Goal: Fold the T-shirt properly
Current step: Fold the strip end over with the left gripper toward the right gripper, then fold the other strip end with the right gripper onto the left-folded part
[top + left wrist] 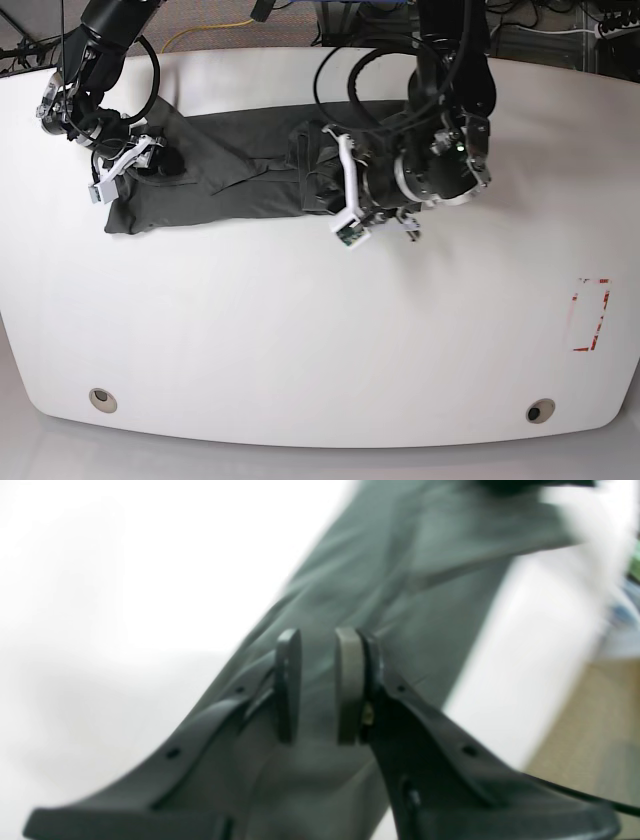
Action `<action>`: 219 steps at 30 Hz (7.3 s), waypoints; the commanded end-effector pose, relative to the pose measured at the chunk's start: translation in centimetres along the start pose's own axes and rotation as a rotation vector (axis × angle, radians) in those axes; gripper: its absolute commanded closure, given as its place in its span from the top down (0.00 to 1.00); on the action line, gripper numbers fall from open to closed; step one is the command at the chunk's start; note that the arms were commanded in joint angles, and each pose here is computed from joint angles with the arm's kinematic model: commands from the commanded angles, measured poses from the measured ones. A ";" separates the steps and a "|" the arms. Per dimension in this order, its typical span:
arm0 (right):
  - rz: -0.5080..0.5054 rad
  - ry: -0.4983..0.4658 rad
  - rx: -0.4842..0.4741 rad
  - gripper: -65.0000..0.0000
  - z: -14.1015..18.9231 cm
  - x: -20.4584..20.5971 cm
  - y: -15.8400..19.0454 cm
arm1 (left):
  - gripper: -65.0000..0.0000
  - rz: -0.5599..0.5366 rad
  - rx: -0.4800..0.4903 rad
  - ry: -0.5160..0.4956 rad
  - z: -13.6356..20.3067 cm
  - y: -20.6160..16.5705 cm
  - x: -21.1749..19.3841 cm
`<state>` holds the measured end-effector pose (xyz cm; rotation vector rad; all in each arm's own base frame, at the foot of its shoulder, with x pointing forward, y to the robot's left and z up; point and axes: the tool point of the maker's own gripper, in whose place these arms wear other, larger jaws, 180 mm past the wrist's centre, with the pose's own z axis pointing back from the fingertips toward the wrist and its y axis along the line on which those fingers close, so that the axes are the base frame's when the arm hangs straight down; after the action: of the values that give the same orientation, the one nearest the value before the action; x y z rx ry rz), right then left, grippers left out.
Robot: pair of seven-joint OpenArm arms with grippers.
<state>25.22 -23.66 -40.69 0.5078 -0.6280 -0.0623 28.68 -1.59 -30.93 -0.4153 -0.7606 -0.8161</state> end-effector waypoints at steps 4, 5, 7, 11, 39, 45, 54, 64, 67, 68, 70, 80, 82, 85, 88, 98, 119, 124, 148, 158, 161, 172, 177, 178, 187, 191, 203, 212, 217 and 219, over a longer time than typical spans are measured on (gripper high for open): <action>0.016 -0.010 -0.013 0.52 0.5 0.7 -0.3 | 0.16 0.092 0.121 -0.006 2.5 4.4 -2.1; 0.016 -0.010 -0.013 0.52 0.5 0.7 -0.3 | 0.16 0.117 0.145 -0.001 3.0 5.2 -2.7; 0.017 -0.012 -0.013 0.52 0.4 0.8 -0.3 | 0.16 0.148 0.175 0.001 3.6 6.1 -3.5; 0.016 -0.010 -0.013 0.52 0.5 0.7 -0.3 | 0.16 0.192 0.215 0.012 4.5 7.3 -4.6; 0.015 -0.011 -0.011 0.52 0.4 0.7 -0.2 | 0.16 -0.013 -0.064 0.201 -0.8 -0.2 -7.2; 0.015 -0.013 -0.011 0.52 0.4 0.8 -0.2 | 0.16 -0.227 -0.175 0.243 -2.0 -4.0 -6.3; 0.015 -0.013 -0.011 0.52 0.4 0.8 -0.2 | 0.16 -0.359 -0.213 0.245 -2.3 -5.6 -5.2; 0.015 -0.013 -0.011 0.52 0.4 0.8 -0.2 | 0.16 -0.153 -0.007 0.126 -0.3 2.2 -2.1; 0.015 -0.013 -0.011 0.52 0.4 0.8 -0.2 | 0.17 -0.137 -0.010 0.109 -0.6 2.1 -1.6; 0.015 -0.013 -0.011 0.52 0.4 0.8 -0.2 | 0.17 -0.146 -0.020 0.112 -0.7 1.7 -1.5; 0.015 -0.013 -0.011 0.52 0.4 0.8 -0.2 | 0.17 -0.183 -0.058 0.116 -1.4 0.3 -1.3; 0.017 -0.022 -0.005 0.53 0.4 1.1 -0.1 | 0.17 -0.222 -0.131 0.148 -3.6 -2.1 -1.4; 0.039 -0.038 -0.012 0.53 0.8 1.8 0.1 | 0.17 -0.228 -0.105 0.180 -3.8 -1.6 -2.0; 0.092 -0.075 -0.026 0.53 1.6 3.3 0.7 | 0.16 -0.218 -0.056 0.171 -3.3 -0.3 -1.8; 0.142 -0.118 -0.033 0.54 2.2 5.4 1.5 | 0.16 -0.165 0.020 0.099 -1.4 2.0 -0.4; 0.109 -0.195 -0.081 0.82 3.9 7.9 -0.6 | 0.16 -0.015 0.028 0.082 1.8 3.1 -4.6; -0.097 -0.128 -0.105 0.81 4.2 5.8 -7.0 | 0.16 0.147 0.076 0.195 3.9 4.6 -11.9; -0.073 -0.088 -0.068 0.77 2.5 4.7 -5.1 | 0.16 0.160 0.075 0.197 3.3 5.4 -11.8; 0.059 -0.093 -0.050 0.00 2.2 4.7 -1.2 | 0.16 0.210 0.069 0.302 2.5 5.6 -15.2; 0.193 -0.110 -0.004 0.00 3.7 5.2 4.1 | 0.16 0.254 0.027 0.289 1.0 4.2 -15.1; 0.215 -0.131 0.087 0.00 3.1 4.9 7.2 | 0.16 0.273 0.010 0.280 0.2 4.1 -14.7; 0.265 -0.141 0.404 0.00 0.5 2.9 18.2 | 0.16 0.332 -0.056 0.261 -2.3 2.9 -13.8; 0.305 -0.114 0.485 0.00 0.0 1.8 21.5 | 0.16 0.337 -0.064 0.252 -2.6 2.6 -13.4; 0.306 -0.111 0.506 0.00 -0.2 1.5 22.3 | 0.16 0.337 -0.064 0.252 -2.6 2.6 -13.4; 0.320 -0.107 0.568 0.00 -1.2 1.3 25.1 | 0.16 0.338 -0.069 0.245 -2.7 2.5 -13.2; 0.363 -0.120 0.547 0.00 -1.9 2.2 25.5 | 0.16 0.337 -0.068 0.244 -2.7 2.5 -13.2; 0.418 -0.065 0.430 0.62 -4.8 2.8 23.8 | 0.16 0.337 -0.068 0.242 -2.7 2.5 -13.1; 0.464 -0.043 0.457 0.85 -5.0 2.3 25.1 | 0.16 0.325 -0.056 0.219 -2.6 3.2 -12.1; 0.527 -0.069 0.423 0.81 -3.7 3.2 24.5 | 0.16 0.328 -0.032 0.113 -1.3 4.3 -9.6; 0.544 -0.080 0.417 0.80 -3.3 3.5 24.5 | 0.16 0.341 -0.022 0.053 -0.5 4.9 -8.4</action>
<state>27.03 -1.79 -31.41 0.7062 -0.7733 0.5550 27.37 5.28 -40.13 -0.5092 -0.5187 -0.5226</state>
